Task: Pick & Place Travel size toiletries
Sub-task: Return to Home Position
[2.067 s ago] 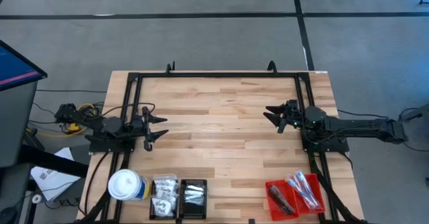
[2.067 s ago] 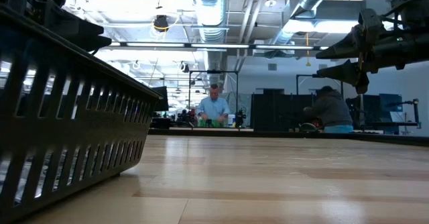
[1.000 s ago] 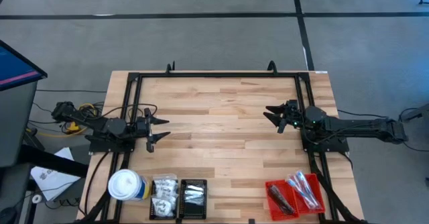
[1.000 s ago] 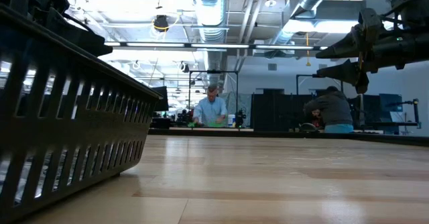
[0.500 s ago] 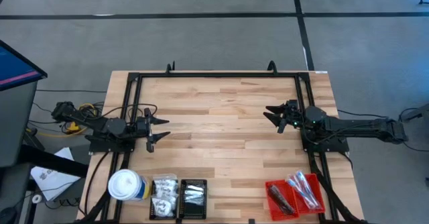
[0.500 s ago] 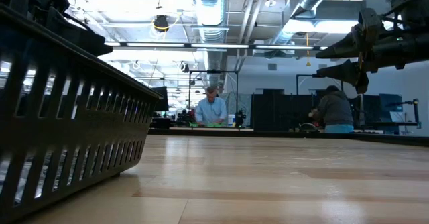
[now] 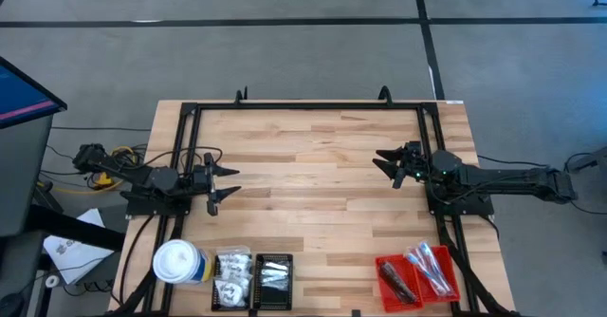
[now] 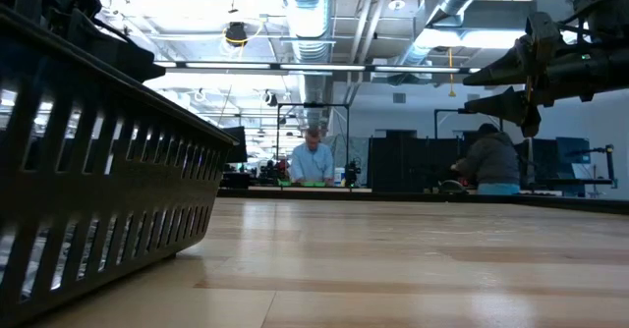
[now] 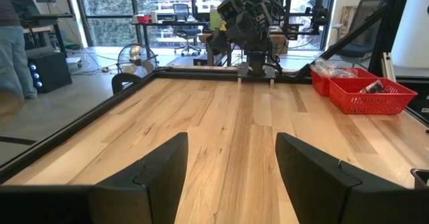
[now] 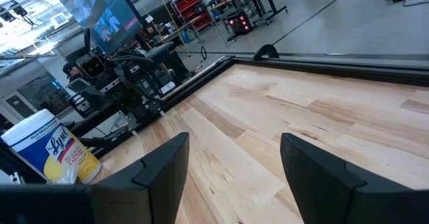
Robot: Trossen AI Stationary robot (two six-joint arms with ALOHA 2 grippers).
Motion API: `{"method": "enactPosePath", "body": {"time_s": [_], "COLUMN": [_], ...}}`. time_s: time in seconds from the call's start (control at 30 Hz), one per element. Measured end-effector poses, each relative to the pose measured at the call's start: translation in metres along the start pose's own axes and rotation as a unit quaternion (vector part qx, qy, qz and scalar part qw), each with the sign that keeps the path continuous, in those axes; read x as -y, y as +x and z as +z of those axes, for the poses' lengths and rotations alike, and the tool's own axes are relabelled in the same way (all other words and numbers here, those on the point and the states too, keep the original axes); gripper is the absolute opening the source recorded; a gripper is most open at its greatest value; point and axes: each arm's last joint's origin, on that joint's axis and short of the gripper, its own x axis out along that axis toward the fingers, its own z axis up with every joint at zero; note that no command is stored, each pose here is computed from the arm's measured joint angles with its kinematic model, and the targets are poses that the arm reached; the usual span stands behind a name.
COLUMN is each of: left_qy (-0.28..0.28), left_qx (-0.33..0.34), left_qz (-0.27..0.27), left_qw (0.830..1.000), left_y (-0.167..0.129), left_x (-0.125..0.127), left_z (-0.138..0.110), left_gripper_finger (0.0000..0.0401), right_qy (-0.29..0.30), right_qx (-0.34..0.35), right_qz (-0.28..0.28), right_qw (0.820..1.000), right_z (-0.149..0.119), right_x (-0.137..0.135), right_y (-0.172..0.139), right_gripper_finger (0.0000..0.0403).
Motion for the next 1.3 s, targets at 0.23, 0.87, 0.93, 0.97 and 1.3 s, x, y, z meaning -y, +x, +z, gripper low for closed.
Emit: {"method": "enactPosePath", "body": {"time_s": [0.23, 0.87, 0.93, 0.97, 1.3], "left_qy": [-0.001, -0.003, -0.003, -0.003, -0.005], "left_qx": [0.001, 0.005, 0.004, 0.005, 0.008], "left_qz": [0.0, 0.0, 0.0, 0.0, 0.0], "left_qw": [1.0, 1.0, 1.0, 1.0, 1.0], "left_y": [0.0, 0.0, 0.0, 0.0, 0.0], "left_x": [0.0, 0.0, 0.0, 0.0, 0.0], "left_z": [0.0003, 0.001, 0.001, 0.001, 0.0017], "left_gripper_finger": [0.0218, 0.0218, 0.0218, 0.0218, 0.0218], "right_qy": [0.0, 0.0, 0.0, 0.0, 0.0], "right_qx": [0.0, 0.0, 0.0, 0.0, 0.0], "right_qz": [0.0, 0.0, 0.0, 0.0, 0.0], "right_qw": [1.0, 1.0, 1.0, 1.0, 1.0], "right_z": [0.0, 0.0, 0.0, 0.0, 0.0], "right_x": [0.0, 0.0, 0.0, 0.0, 0.0], "right_y": [0.0, 0.0, 0.0, 0.0, 0.0], "right_gripper_finger": [0.0226, 0.0228, 0.0227, 0.0227, 0.0227]}}
